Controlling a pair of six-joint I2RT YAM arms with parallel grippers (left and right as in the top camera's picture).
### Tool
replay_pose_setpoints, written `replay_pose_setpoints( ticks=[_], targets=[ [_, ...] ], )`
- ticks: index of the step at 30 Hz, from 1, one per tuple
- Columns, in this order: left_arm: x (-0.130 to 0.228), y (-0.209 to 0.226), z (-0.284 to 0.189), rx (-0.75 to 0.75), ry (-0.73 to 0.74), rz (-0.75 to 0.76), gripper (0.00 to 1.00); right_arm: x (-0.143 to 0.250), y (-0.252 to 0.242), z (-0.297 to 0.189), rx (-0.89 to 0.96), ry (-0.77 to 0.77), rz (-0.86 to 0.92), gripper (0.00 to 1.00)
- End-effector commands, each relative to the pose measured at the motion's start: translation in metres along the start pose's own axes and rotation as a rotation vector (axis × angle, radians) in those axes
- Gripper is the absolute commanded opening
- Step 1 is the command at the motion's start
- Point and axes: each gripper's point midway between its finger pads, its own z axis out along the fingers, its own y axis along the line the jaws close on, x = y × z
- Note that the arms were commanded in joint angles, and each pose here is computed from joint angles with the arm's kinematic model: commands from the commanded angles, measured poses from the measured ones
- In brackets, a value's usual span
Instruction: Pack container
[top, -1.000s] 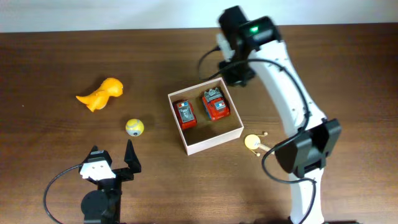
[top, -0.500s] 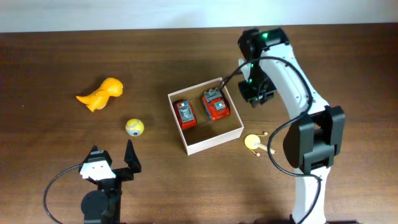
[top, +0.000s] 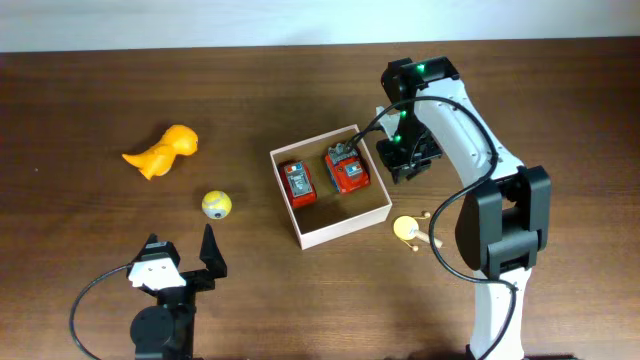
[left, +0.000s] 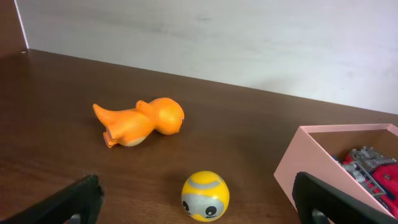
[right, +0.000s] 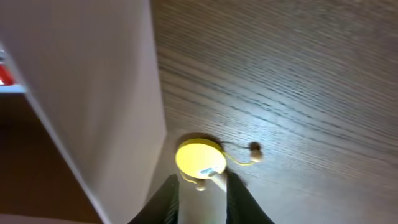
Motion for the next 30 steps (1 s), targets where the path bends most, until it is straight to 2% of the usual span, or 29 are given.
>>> replay_pose_setpoints(
  ticks=[1, 9, 23, 30],
  targets=[
    [0.0, 0.001, 0.0, 0.0, -0.006, 0.015, 0.99, 0.0, 0.012, 0.002, -0.056, 0.004, -0.014, 0.21],
    [0.0, 0.001, 0.0, 0.0, -0.006, 0.015, 0.99, 0.0, 0.036, 0.004, -0.067, 0.006, -0.064, 0.21],
    [0.0, 0.001, 0.0, 0.0, -0.006, 0.015, 0.99, -0.015, 0.039, 0.004, -0.064, -0.056, -0.073, 0.21],
    [0.0, 0.001, 0.0, 0.0, -0.006, 0.015, 0.99, -0.05, 0.021, -0.001, 0.008, -0.198, -0.071, 0.21]
  ],
)
